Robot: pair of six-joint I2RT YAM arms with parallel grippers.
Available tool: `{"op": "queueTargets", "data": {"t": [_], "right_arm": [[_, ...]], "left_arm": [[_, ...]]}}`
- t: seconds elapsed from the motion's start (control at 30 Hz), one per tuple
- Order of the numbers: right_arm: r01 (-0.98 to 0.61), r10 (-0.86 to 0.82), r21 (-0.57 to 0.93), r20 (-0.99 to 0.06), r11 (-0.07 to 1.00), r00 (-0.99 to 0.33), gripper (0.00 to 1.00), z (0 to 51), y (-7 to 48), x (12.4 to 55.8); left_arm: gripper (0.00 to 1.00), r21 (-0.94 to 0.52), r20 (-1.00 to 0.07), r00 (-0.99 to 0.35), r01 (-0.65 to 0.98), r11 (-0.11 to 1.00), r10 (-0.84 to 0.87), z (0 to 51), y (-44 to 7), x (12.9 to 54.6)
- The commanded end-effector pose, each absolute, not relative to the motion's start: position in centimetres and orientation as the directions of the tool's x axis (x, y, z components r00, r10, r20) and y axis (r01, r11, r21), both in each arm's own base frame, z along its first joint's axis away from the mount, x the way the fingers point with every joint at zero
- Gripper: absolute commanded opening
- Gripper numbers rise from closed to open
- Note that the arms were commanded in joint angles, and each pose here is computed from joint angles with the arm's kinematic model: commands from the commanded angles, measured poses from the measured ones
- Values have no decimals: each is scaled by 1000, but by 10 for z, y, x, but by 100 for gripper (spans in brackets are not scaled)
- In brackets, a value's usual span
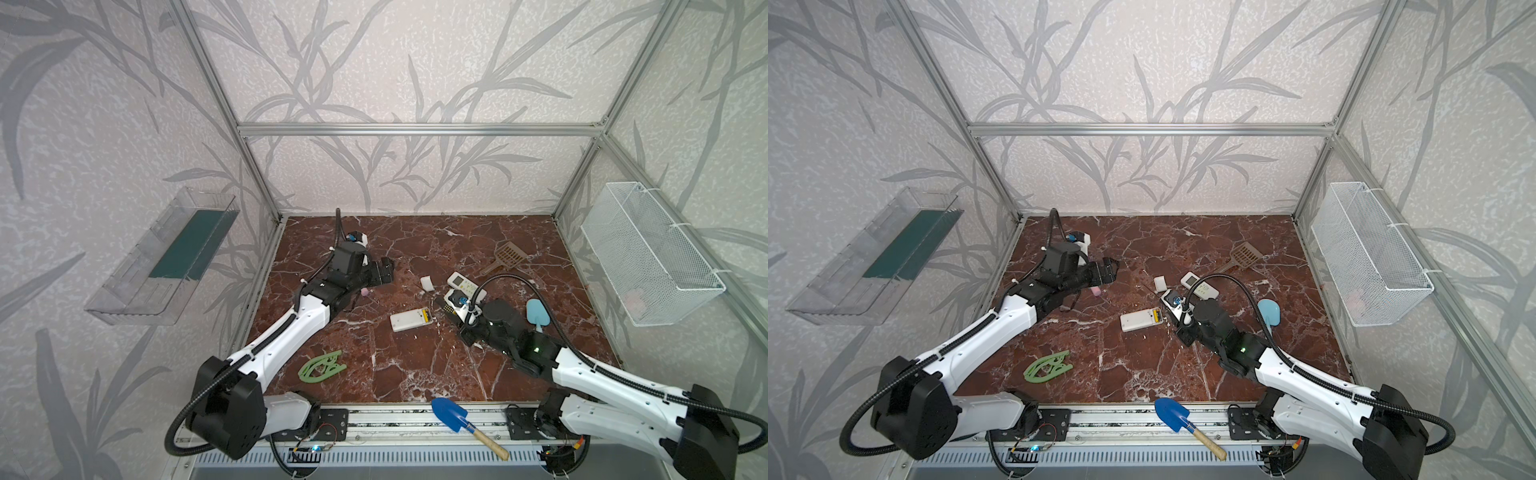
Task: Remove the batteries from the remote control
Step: 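Grasp the opened white remote body with the left gripper, battery end farthest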
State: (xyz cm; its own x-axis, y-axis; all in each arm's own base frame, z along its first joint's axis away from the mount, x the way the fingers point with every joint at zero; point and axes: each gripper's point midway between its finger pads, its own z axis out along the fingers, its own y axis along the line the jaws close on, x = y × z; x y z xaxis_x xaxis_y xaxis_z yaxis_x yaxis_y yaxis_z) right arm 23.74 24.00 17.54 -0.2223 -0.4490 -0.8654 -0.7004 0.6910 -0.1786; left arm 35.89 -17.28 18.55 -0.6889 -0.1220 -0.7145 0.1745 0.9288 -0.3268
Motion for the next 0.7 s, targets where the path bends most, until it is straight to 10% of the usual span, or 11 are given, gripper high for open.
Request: {"op": "queueTargets", "data": {"t": [0.0,0.3,0.67], "right_arm": [[-665,-480,-181,-825,725,-299,0,172,228,232],[-654,-501,-129,-756,745,-422,0,153,215,214],[-646,-485,-76,-728,760,-484,0,148,213,206]], "left_arm": [[100,-65,-701,-667,412,909,252,158,-181,335],[100,268,-598,-263,824,498,757,142,-210,294],[95,177,-439,-42,975,132,898,87,-228,252]]}}
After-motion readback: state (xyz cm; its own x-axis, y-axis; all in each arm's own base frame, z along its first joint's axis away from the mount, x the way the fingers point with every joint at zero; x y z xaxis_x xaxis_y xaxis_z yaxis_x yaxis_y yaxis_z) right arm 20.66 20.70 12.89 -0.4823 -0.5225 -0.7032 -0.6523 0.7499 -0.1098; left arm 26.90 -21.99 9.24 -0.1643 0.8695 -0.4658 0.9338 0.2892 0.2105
